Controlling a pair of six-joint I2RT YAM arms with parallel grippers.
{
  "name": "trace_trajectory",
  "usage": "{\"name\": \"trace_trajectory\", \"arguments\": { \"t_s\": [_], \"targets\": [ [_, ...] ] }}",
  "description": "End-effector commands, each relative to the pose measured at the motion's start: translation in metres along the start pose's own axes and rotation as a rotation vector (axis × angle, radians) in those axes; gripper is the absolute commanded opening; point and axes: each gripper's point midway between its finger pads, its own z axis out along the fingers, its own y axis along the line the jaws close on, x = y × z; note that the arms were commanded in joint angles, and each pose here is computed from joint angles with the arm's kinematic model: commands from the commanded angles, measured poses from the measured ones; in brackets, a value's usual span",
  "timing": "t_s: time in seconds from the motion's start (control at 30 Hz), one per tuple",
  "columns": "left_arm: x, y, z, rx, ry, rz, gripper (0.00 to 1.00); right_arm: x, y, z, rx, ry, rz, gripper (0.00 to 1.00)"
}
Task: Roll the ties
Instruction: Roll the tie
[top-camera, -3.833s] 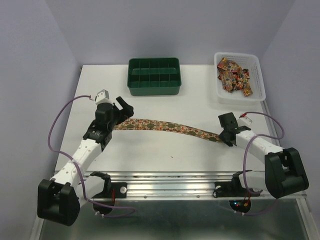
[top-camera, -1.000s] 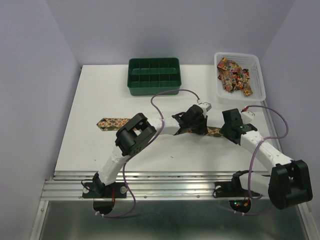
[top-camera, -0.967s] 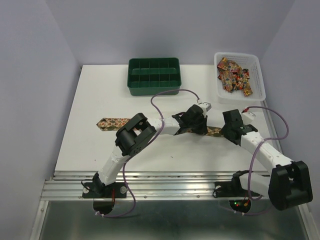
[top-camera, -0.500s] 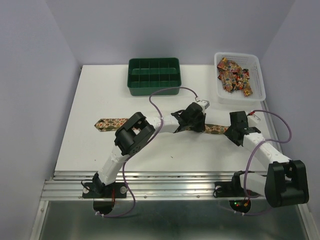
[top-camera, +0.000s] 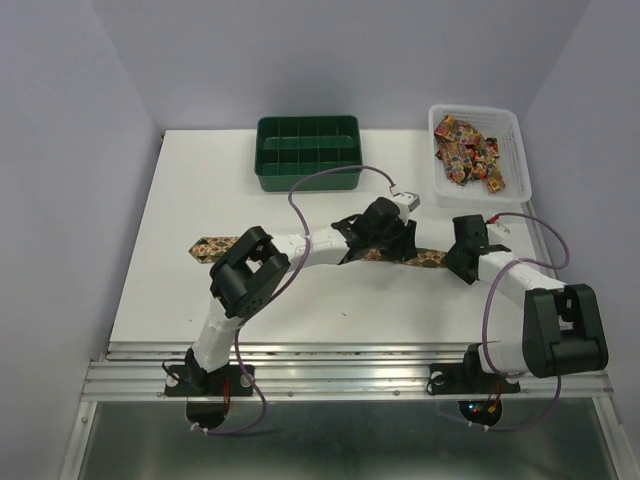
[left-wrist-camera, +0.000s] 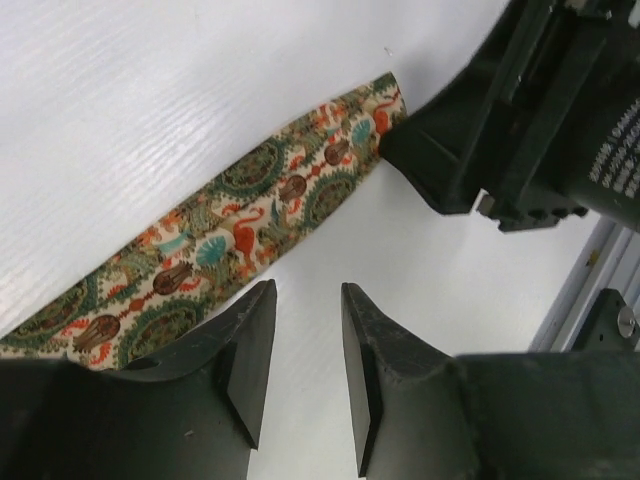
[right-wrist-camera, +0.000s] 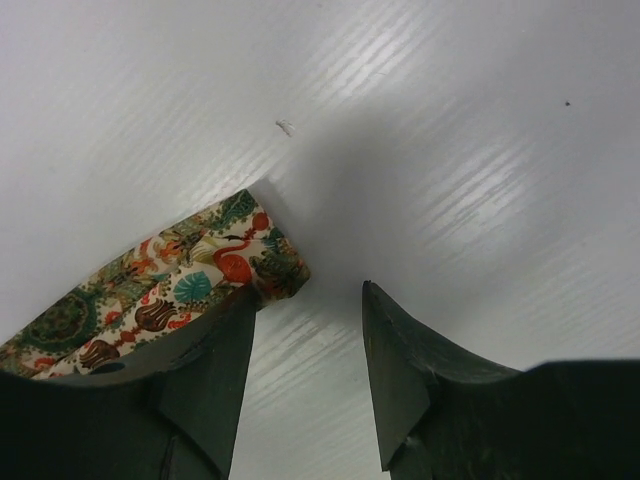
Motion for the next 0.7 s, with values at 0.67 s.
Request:
{"name": "trace_trajectory", "arguments": {
  "t_s": [0.67],
  "targets": [
    [-0.004,-0.007,-0.023,0.033,-0.046,0.025,0.46,-0.046,0.015,0.012,-0.029,-0.131,-0.025,0.51]
  ]
}}
